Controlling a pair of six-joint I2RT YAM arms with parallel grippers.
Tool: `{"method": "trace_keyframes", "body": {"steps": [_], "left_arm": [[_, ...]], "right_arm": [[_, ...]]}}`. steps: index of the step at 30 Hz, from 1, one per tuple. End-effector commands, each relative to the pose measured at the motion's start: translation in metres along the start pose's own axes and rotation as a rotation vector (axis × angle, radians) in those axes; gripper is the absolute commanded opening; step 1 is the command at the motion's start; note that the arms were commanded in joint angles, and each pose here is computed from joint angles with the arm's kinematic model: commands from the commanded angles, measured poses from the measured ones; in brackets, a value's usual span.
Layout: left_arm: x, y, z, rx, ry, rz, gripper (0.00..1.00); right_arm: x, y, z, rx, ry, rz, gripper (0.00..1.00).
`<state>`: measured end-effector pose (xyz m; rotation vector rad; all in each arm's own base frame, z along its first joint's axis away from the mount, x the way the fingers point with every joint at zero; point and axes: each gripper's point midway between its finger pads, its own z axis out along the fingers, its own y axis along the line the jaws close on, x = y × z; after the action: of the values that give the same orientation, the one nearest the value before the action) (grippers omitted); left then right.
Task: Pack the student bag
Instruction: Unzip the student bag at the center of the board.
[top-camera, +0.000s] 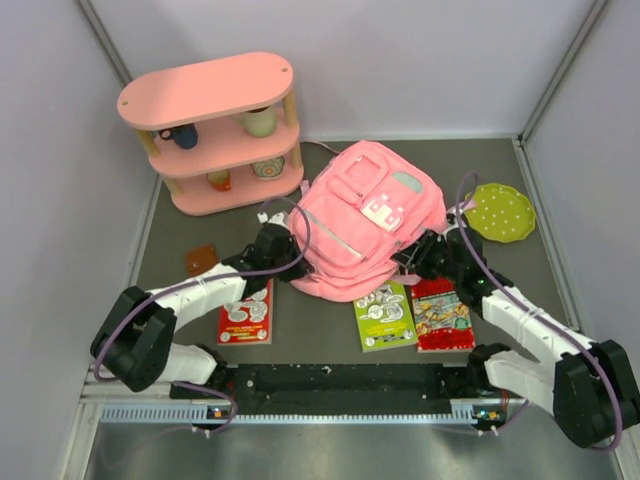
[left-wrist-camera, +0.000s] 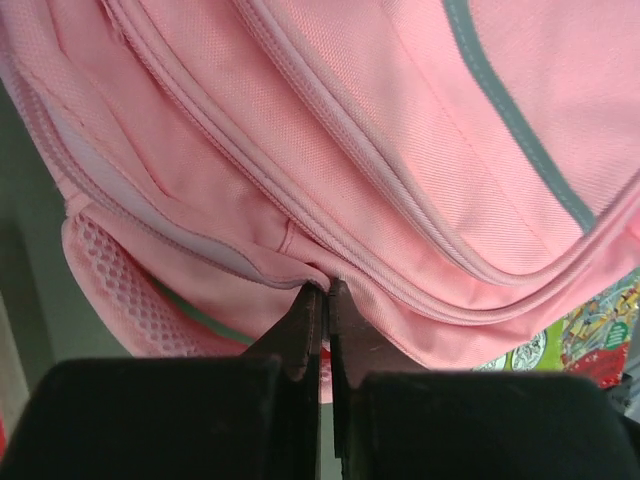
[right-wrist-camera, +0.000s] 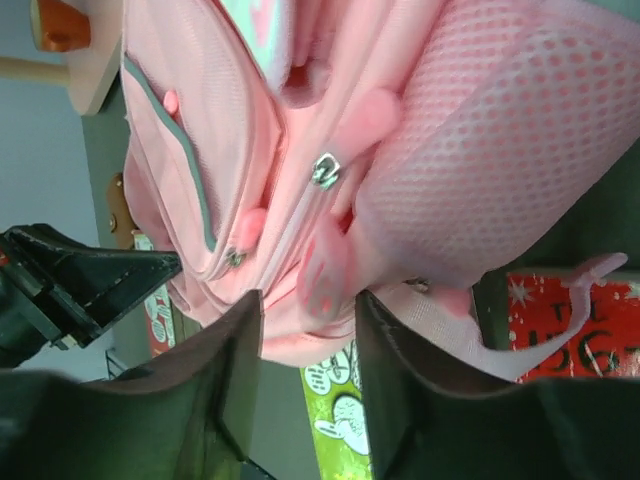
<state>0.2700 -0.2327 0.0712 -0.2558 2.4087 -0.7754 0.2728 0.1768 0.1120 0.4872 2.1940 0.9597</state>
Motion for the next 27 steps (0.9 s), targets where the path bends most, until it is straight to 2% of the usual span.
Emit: {"method": "trace_keyframes", "body": {"steps": [1,2,5,9,12,15,20,27], "left_arm": [[-0.049,-0.025,-0.022,-0.008,-0.133,0.143,0.00],[-0.052,-0.022,-0.027,-0.027,-0.130,0.162,0.00],[-0.078,-0.033,-0.048,-0.001,-0.199,0.206,0.00],[-0.095,-0.039,-0.062,0.039,-0.243,0.228,0.00],[-0.099,-0.047,-0.070,0.093,-0.234,0.247,0.00],[-0.103,-0.046,-0.073,0.100,-0.235,0.261,0.00],[-0.103,-0.044,-0.069,0.127,-0.200,0.260,0.00],[-0.101,-0.043,-0.068,0.152,-0.175,0.272,0.00]], "right_arm": [[-0.012,0.031,-0.023,-0.052,-0.019,-0.161,0.51],[-0.016,0.025,-0.026,-0.019,-0.037,-0.172,0.69],[-0.032,0.022,-0.038,0.031,-0.118,-0.220,0.85],[-0.051,0.010,-0.045,0.115,-0.176,-0.214,0.89],[-0.051,-0.009,-0.037,0.145,-0.134,-0.117,0.91],[-0.056,-0.018,-0.026,0.117,-0.105,-0.046,0.92],[-0.053,0.005,-0.008,-0.051,-0.059,0.006,0.94],[-0.051,-0.011,0.022,-0.029,-0.034,0.083,0.96]]}}
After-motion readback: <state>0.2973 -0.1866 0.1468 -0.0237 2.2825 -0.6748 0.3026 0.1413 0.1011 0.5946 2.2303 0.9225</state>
